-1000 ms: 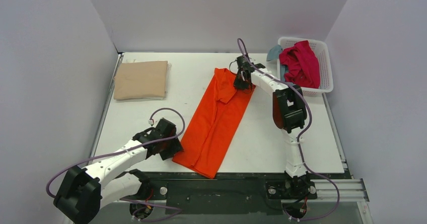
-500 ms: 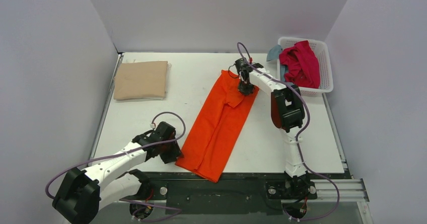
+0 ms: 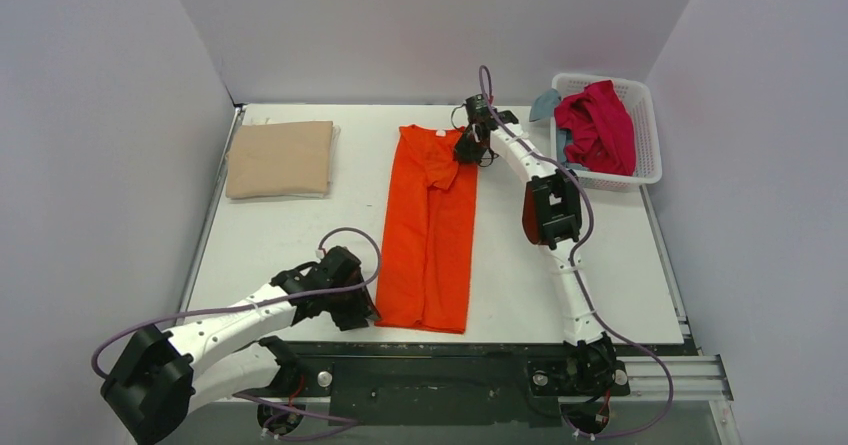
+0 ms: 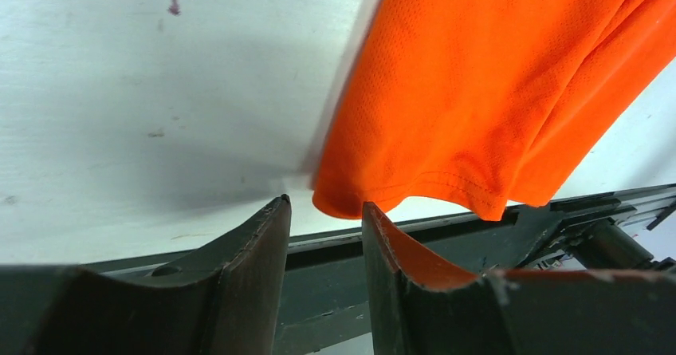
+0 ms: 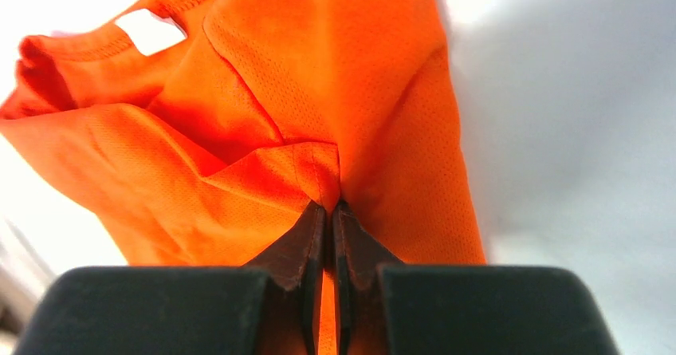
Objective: Fold and stack the t-shirts
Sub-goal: Rotate the tshirt 90 degrees, then grab the bottom of the folded rectangular tshirt with both arms
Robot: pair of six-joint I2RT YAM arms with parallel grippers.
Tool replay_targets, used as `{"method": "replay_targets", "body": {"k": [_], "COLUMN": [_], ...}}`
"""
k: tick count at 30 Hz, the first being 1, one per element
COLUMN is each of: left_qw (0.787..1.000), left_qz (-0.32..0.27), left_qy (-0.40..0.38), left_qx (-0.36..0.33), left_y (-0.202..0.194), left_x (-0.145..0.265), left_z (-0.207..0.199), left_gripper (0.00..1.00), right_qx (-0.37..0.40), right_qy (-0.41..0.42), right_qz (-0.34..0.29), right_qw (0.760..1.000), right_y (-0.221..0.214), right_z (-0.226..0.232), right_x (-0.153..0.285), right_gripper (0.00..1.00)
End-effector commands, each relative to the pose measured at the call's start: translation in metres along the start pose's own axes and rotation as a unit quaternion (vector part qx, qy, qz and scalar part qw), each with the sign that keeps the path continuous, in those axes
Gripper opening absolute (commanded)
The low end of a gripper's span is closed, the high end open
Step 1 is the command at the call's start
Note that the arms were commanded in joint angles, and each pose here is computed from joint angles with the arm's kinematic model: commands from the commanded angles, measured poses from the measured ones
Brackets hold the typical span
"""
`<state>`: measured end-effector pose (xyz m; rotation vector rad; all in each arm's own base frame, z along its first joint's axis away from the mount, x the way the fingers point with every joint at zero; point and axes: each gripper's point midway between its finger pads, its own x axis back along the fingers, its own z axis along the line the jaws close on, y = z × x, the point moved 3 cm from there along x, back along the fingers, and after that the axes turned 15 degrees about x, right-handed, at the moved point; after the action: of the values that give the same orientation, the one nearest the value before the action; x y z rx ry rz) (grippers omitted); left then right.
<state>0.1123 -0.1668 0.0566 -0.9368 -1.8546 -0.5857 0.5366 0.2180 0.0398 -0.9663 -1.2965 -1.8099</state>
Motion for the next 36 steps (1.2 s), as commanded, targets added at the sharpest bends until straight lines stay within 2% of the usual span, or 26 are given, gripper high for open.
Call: {"method": "replay_targets", "body": {"k": [1,6,8,10,14,15,16,17,18,19,20,21,22,23,24,25,26,27,28,29,30,31,32,34,36], "left_qw": [0.999,1.000,1.000,1.000,0.999,0.999,0.999,0.998,0.998,0.997,0.997,0.996,0.996,0.996,0.996,0.996,0.995,0.995,0.995,0.994,0.994,0.994,0.994,0.994,0.993], "left_qz": [0.019,0.015,0.007,0.001,-0.024,-0.031,-0.039,-0.040,-0.043,-0.045,-0.053,-0.057,-0.058,-0.057,-0.054,-0.052,-0.052,-0.046,-0.039,-0.036,-0.031,-0.029,-0.025,-0.021,-0.018], "left_qy": [-0.032,-0.015,-0.011,-0.015,-0.030,-0.032,-0.035,-0.037,-0.045,-0.053,-0.059,-0.065,-0.067,-0.065,-0.070,-0.070,-0.076,-0.081,-0.087,-0.093,-0.096,-0.099,-0.101,-0.104,-0.113], "left_qx": [0.014,0.010,0.011,0.011,0.003,-0.003,-0.006,-0.010,-0.013,-0.018,-0.019,-0.021,-0.022,-0.023,-0.026,-0.027,-0.029,-0.031,-0.033,-0.034,-0.037,-0.037,-0.038,-0.039,-0.038], "left_y": [-0.005,-0.004,-0.002,-0.001,0.005,0.007,0.009,0.009,0.009,0.010,0.012,0.013,0.013,0.012,0.010,0.009,0.008,0.006,0.003,0.002,0.000,0.000,-0.002,-0.004,-0.005], "left_x": [-0.009,-0.015,-0.015,-0.012,-0.001,0.001,0.004,0.006,0.009,0.010,0.010,0.010,0.009,0.007,0.008,0.005,0.006,0.003,0.003,0.001,0.001,-0.001,-0.001,-0.003,-0.005], "left_z": [-0.020,-0.022,-0.021,-0.022,-0.025,-0.025,-0.025,-0.025,-0.026,-0.027,-0.026,-0.027,-0.024,-0.021,-0.020,-0.017,-0.017,-0.015,-0.015,-0.015,-0.015,-0.015,-0.015,-0.014,-0.016], "left_gripper": [0.47,0.46,0.46,0.46,0.46,0.46,0.46,0.46,0.47,0.47,0.47,0.48,0.48,0.48,0.48,0.48,0.49,0.50,0.50,0.51,0.51,0.51,0.51,0.51,0.51], "right_qx": [-0.034,-0.055,-0.049,-0.039,-0.028,-0.029,-0.029,-0.032,-0.031,-0.026,-0.020,-0.010,-0.004,0.001,0.006,0.009,0.012,0.014,0.020,0.023,0.035,0.041,0.057,0.073,0.092], "right_qy": [0.069,0.092,0.088,0.077,0.101,0.118,0.144,0.156,0.174,0.164,0.170,0.149,0.151,0.126,0.128,0.102,0.106,0.080,0.088,0.061,0.069,0.046,0.062,0.061,0.066], "right_qz": [0.041,0.002,-0.014,-0.042,-0.119,-0.121,-0.149,-0.144,-0.170,-0.165,-0.185,-0.172,-0.186,-0.162,-0.173,-0.141,-0.152,-0.116,-0.126,-0.091,-0.095,-0.068,-0.073,-0.024,-0.003], "right_qw": [0.996,0.994,0.995,0.995,0.987,0.985,0.978,0.977,0.969,0.972,0.968,0.974,0.971,0.979,0.977,0.985,0.983,0.990,0.988,0.994,0.992,0.996,0.994,0.995,0.994], "right_y": [-0.026,-0.005,0.005,0.022,0.071,0.076,0.091,0.089,0.099,0.091,0.094,0.079,0.075,0.053,0.046,0.017,0.006,-0.028,-0.042,-0.078,-0.097,-0.130,-0.148,-0.210,-0.249], "right_z": [0.025,0.033,0.030,0.025,0.030,0.031,0.038,0.036,0.039,0.031,0.031,0.019,0.015,0.000,-0.005,-0.023,-0.027,-0.046,-0.046,-0.064,-0.062,-0.076,-0.070,-0.083,-0.086], "right_x": [-0.042,-0.040,-0.031,-0.011,0.068,0.081,0.111,0.119,0.154,0.155,0.189,0.184,0.214,0.203,0.230,0.216,0.240,0.224,0.245,0.227,0.239,0.224,0.232,0.217,0.216], "right_gripper": [0.00,0.00,0.05,0.06,0.13,0.19,0.24,0.34,0.40,0.50,0.52,0.54,0.55,0.57,0.57,0.58,0.58,0.59,0.59,0.60,0.60,0.61,0.61,0.63,0.65]}}
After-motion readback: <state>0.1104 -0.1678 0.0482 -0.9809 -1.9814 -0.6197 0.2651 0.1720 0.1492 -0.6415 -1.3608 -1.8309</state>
